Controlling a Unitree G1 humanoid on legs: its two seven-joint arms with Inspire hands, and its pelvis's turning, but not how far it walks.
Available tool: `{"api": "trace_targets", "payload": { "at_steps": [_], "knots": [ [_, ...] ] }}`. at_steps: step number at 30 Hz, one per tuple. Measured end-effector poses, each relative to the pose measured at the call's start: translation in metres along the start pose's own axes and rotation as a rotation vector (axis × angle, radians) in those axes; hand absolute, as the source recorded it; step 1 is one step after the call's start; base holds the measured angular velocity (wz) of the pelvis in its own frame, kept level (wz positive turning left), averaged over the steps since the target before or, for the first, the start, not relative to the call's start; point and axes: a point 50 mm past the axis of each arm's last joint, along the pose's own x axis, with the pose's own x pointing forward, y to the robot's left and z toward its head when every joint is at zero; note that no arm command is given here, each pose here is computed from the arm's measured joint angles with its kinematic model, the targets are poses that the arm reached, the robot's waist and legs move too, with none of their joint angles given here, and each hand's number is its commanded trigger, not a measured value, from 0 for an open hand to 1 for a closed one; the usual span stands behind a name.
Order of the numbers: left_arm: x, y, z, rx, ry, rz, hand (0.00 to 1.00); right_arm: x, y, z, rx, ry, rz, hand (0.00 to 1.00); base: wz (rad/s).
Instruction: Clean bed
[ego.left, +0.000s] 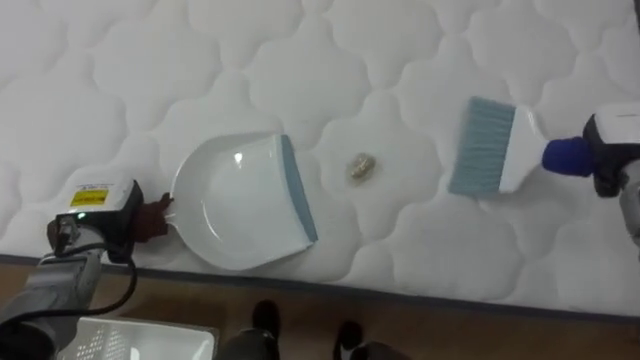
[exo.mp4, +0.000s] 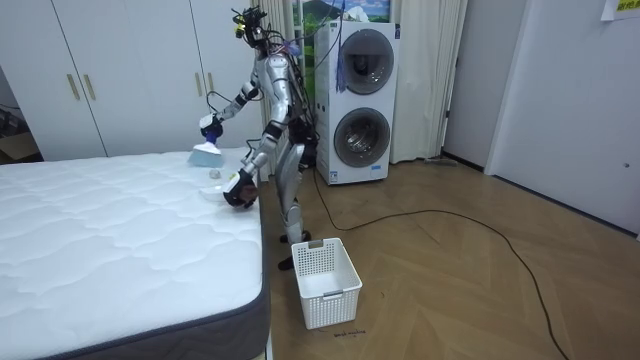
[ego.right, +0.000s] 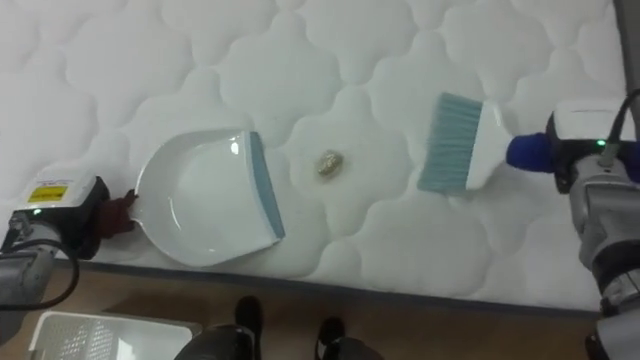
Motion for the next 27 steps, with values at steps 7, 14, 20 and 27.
{"api": "trace_targets", "payload": {
  "at_steps": [7, 14, 20, 27],
  "knots": [
    [0.0, 0.002, -0.004, 0.006, 0.003, 0.009, 1.0, 0.004, -0.032, 0.032, -0.167, -0.149, -0.159, 1.0, -0.07],
    [0.0, 0.003, -0.004, 0.009, 0.002, 0.008, 1.0, -0.002, -0.056, 0.068, -0.272, -0.298, -0.274, 1.0, 0.01],
    [0.001, 0.003, -0.001, -0.003, -0.024, -0.002, 1.0, -0.011, -0.058, 0.094, -0.302, -0.396, -0.265, 1.0, 0.04],
    [0.002, 0.004, 0.0, -0.003, -0.027, -0.009, 1.0, -0.019, -0.054, 0.105, -0.258, -0.426, -0.17, 1.0, 0.04]
  ]
}}
